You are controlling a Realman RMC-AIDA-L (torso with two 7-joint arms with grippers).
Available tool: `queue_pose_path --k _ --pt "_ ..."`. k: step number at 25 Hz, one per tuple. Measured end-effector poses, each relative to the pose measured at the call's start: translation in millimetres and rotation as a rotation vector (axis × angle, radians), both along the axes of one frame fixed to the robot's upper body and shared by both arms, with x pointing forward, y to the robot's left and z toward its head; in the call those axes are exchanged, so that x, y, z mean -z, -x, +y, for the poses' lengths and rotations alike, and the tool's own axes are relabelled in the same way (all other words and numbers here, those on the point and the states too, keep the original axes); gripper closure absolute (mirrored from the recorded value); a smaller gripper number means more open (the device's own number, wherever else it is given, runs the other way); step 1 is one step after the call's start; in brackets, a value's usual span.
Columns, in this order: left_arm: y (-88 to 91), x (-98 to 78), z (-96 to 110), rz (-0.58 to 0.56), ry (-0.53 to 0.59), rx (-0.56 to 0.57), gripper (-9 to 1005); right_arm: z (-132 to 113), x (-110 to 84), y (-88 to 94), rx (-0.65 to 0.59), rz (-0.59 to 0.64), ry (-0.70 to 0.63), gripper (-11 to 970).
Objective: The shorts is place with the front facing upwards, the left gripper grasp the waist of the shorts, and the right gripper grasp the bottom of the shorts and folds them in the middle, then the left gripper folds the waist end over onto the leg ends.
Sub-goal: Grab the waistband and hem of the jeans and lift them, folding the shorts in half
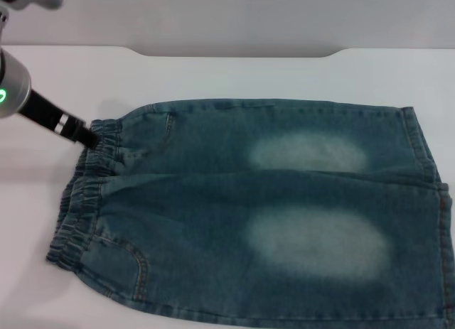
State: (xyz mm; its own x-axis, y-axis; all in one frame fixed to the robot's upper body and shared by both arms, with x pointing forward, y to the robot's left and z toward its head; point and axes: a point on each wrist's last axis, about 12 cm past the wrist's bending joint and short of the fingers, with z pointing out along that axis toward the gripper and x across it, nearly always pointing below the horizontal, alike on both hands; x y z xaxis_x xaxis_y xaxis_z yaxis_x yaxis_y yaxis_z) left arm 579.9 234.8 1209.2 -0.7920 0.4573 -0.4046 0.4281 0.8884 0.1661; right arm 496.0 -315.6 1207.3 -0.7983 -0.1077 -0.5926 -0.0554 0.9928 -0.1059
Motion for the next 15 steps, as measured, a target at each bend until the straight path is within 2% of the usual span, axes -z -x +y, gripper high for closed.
queue_pose_path --k 5,8,15 --pt "9.8 6.1 1 0.106 -0.023 -0.008 161 -1 6.6 7.3 0.01 0.051 -0.002 193" --pt "12.8 7.8 2 0.131 -0.029 -0.011 161 -3 8.3 9.1 0.015 0.053 -0.004 193" --pt "23.2 30.6 6 0.245 -0.051 -0.043 161 0 10.6 8.1 -0.003 0.037 0.002 193"
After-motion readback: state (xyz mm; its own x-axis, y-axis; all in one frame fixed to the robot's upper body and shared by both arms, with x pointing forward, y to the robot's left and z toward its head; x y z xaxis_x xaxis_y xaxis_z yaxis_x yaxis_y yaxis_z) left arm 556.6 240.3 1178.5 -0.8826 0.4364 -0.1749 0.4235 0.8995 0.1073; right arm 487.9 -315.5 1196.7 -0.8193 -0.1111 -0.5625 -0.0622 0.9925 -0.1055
